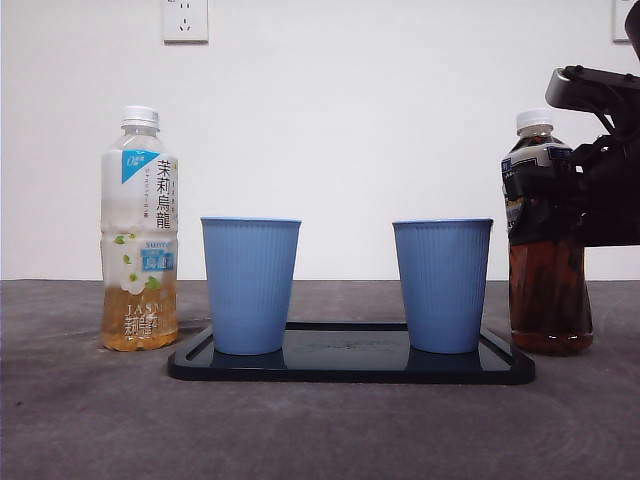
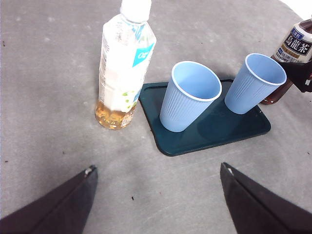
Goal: Pour the drink into the cup
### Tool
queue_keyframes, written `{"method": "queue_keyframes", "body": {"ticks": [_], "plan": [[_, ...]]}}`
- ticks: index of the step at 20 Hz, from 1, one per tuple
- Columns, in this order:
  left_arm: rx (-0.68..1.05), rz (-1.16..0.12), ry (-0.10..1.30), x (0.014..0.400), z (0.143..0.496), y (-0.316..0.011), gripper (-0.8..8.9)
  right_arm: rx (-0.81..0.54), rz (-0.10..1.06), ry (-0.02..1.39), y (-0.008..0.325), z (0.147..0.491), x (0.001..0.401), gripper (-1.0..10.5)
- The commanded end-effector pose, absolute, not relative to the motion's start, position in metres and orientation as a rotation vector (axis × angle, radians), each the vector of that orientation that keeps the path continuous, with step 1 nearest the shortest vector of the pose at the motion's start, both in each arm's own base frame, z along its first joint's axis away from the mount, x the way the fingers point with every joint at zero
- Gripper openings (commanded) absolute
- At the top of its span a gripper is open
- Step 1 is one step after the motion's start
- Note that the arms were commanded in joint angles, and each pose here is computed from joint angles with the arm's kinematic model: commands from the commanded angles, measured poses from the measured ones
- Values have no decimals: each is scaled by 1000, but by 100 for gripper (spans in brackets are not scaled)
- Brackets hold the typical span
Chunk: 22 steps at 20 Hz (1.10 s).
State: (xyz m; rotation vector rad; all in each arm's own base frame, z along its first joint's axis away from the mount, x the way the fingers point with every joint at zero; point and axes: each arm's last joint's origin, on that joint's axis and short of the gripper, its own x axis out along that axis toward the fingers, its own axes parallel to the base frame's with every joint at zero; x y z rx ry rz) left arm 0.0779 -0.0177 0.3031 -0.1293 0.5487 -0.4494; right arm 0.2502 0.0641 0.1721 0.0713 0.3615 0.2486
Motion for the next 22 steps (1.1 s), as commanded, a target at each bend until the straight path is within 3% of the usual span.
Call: {"method": "queue_keyframes", "body": {"ticks": [1, 16, 19, 22], "plan": [[-113, -457, 516, 77, 310, -18, 406, 77, 250, 365, 65, 175, 253, 317], [-110, -457, 514, 77, 310, -18, 407, 65, 237, 505, 62, 173, 240, 434], [-100, -460, 497, 77, 311, -18, 507, 106, 241, 515, 60, 190, 224, 434], [-93, -462, 448, 81, 312, -18, 511, 108, 256, 554, 59, 206, 198, 433]]}}
